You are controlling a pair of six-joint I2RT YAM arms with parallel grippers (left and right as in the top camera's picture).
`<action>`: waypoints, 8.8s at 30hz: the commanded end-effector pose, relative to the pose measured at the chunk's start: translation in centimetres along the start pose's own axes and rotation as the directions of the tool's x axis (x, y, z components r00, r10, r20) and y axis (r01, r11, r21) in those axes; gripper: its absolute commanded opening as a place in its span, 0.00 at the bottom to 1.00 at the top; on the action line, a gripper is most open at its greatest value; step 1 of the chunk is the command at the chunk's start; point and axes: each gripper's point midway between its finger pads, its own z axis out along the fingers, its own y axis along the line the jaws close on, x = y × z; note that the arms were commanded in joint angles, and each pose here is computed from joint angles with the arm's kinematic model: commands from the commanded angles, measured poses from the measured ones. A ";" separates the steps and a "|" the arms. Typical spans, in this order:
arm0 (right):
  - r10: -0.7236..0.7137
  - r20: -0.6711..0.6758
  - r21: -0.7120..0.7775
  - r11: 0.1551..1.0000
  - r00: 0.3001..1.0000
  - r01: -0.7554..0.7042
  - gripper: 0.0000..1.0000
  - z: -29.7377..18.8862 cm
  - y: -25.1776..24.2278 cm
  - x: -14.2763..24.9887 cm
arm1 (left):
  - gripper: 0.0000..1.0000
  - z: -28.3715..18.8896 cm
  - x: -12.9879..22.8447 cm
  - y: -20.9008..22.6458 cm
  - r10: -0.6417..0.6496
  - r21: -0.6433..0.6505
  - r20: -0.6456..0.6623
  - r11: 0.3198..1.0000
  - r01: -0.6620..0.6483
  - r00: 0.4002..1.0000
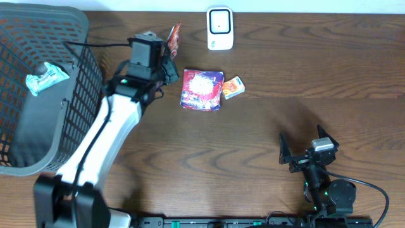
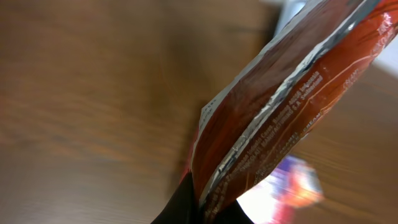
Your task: Scan the item barcode
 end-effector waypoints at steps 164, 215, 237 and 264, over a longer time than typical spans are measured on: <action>-0.011 -0.001 0.013 1.000 1.000 0.011 0.99 0.0 -0.3 0.1 | 0.11 10.0 13.3 -9.9 0.355 0.269 -0.246 0.919 -0.288 0.902; 0.477 -0.097 -0.532 0.717 0.874 -0.451 0.99 -2.9 8.7 -4.7 | 0.98 -10.5 0.4 3.4 -0.113 0.055 -0.145 0.991 0.122 0.983; 0.109 -0.739 -0.247 0.874 0.665 -0.418 0.99 6.4 4.2 -12.2 | 0.98 -10.5 0.4 3.4 -0.113 0.054 -0.145 0.991 0.122 0.983; 0.176 -0.973 0.016 0.692 0.148 -0.722 0.76 17.5 6.6 10.6 | 0.98 -10.5 0.4 3.4 -0.113 0.054 -0.145 0.991 0.122 0.983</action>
